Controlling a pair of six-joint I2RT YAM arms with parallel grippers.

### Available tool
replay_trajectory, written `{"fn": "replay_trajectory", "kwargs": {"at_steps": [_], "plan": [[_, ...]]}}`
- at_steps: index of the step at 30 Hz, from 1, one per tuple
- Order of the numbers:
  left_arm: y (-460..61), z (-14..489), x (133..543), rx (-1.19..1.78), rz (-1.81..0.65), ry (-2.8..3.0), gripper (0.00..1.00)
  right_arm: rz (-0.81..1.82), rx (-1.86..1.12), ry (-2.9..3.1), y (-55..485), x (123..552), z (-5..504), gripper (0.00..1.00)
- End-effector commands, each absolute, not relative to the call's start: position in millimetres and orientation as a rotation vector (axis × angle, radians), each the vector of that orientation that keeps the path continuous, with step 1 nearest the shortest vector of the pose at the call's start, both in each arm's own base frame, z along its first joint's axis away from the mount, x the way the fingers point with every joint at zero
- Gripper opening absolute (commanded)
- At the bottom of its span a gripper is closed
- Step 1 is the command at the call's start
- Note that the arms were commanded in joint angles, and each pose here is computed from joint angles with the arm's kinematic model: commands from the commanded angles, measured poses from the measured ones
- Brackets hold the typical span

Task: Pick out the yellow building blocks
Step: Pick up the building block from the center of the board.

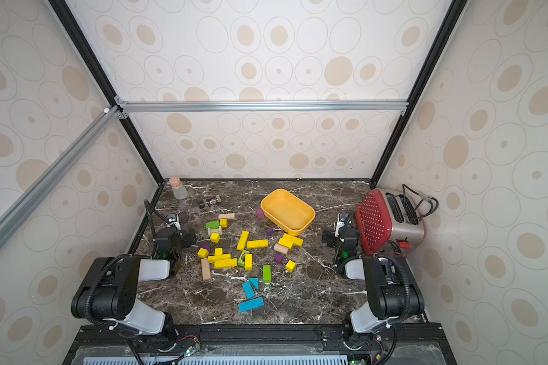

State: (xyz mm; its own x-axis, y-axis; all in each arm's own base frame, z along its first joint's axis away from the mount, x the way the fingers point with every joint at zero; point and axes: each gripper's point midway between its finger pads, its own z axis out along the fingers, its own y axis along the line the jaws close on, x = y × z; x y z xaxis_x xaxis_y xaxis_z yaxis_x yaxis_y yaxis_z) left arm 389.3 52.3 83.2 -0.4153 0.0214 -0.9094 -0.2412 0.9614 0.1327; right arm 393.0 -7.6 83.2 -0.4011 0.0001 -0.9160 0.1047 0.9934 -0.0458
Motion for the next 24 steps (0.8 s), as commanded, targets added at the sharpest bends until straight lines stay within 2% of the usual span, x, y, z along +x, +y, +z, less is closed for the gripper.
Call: {"fn": "replay_trajectory", "kwargs": {"at_steps": [1,24], "plan": [[53.7,98.7,397.2,-0.171,0.287,1.929,0.99,-0.118,0.068,1.972,-7.4,395.5,86.2,1.00],[53.7,99.4,397.4,-0.173,0.286,1.927,0.99,-0.118,0.069,1.975,-7.5,395.6,85.5,1.00]]}}
